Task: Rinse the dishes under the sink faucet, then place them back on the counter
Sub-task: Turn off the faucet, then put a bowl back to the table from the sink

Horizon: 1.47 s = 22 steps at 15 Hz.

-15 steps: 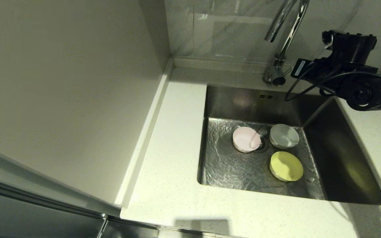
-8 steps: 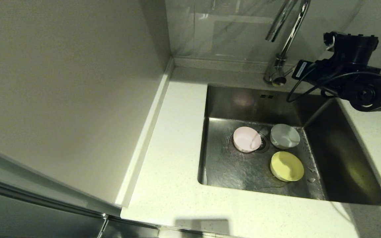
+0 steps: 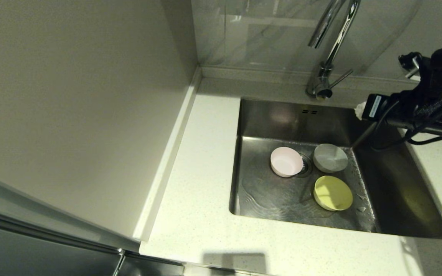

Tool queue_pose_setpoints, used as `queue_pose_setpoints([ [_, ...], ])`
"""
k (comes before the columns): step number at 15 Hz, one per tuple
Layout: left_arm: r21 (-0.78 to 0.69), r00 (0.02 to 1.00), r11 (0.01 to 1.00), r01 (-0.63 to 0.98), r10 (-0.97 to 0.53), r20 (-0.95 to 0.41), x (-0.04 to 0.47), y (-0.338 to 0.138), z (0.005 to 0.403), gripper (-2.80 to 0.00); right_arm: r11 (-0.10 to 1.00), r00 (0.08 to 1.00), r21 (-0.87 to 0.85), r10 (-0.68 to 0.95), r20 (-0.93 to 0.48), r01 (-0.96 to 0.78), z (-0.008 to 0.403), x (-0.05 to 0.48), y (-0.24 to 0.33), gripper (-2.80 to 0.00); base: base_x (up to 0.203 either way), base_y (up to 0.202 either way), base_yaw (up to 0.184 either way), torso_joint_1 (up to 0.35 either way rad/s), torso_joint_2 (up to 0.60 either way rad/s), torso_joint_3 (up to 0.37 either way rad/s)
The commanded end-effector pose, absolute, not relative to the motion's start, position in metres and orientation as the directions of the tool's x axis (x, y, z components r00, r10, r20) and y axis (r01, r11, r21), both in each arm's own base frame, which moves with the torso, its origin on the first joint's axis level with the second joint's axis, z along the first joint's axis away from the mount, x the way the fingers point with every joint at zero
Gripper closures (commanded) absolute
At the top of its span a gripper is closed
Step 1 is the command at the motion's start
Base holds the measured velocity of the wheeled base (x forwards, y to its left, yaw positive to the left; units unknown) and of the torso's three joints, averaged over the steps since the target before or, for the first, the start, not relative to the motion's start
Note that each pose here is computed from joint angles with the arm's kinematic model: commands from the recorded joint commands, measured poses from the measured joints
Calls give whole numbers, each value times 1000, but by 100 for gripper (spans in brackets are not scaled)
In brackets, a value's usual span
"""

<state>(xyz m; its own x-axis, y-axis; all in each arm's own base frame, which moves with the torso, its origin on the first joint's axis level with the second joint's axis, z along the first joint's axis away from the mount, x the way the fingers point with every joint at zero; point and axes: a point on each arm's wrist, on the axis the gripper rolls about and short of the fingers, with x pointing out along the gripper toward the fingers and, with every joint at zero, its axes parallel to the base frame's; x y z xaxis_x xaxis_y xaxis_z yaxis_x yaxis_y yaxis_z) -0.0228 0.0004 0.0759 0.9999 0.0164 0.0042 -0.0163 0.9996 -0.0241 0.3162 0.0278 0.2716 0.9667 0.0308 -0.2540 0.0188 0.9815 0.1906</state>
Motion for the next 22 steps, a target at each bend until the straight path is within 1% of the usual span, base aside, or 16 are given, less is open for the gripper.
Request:
queue_pose_setpoints([
  [1, -25, 1000, 1000, -17, 17, 6, -23, 0, 76, 0, 983, 954, 180, 24, -299, 32, 266, 285, 25, 0, 0, 0, 0, 0, 0, 0],
  [3, -25, 1000, 1000, -17, 17, 6, -23, 0, 76, 0, 992, 919, 115, -7, -394, 57, 241, 272, 22, 0, 0, 0, 0, 0, 0, 0],
  [5, -25, 1000, 1000, -17, 17, 6, -23, 0, 76, 0, 1000, 890, 9, -22, -456, 29, 229, 270, 22, 0, 0, 0, 0, 0, 0, 0],
  [7, -25, 1000, 1000, -17, 17, 6, -23, 0, 76, 0, 999, 868, -46, -24, -495, 1, 216, 288, 23, 0, 0, 0, 0, 0, 0, 0],
  [10, -25, 1000, 1000, -17, 17, 6, -23, 0, 76, 0, 992, 810, -120, -42, -584, -35, 181, 323, 21, 0, 0, 0, 0, 0, 0, 0],
  [12, -25, 1000, 1000, -17, 17, 6, -23, 0, 76, 0, 978, 764, -186, -50, -643, -93, 160, 339, 19, 0, 0, 0, 0, 0, 0, 0],
  [14, -25, 1000, 1000, -17, 17, 6, -23, 0, 76, 0, 973, 699, -195, -53, -714, -126, 153, 344, 19, 0, 0, 0, 0, 0, 0, 0],
  [16, -25, 1000, 1000, -17, 17, 6, -23, 0, 76, 0, 963, 669, -219, -57, -741, -160, 144, 350, 19, 0, 0, 0, 0, 0, 0, 0],
  [17, -25, 1000, 1000, -17, 17, 6, -23, 0, 76, 0, 961, 671, -224, -57, -739, -164, 144, 353, 19, -280, 0, 0, 0, 0, 0, 0],
  [20, -25, 1000, 1000, -17, 17, 6, -23, 0, 76, 0, 963, 680, -221, -57, -731, -156, 152, 362, 18, -280, 0, 0, 0, 0, 0, 0],
  [22, -25, 1000, 1000, -17, 17, 6, -23, 0, 76, 0, 962, 666, -225, -66, -743, -155, 151, 362, 12, -280, 0, 0, 0, 0, 0, 0],
])
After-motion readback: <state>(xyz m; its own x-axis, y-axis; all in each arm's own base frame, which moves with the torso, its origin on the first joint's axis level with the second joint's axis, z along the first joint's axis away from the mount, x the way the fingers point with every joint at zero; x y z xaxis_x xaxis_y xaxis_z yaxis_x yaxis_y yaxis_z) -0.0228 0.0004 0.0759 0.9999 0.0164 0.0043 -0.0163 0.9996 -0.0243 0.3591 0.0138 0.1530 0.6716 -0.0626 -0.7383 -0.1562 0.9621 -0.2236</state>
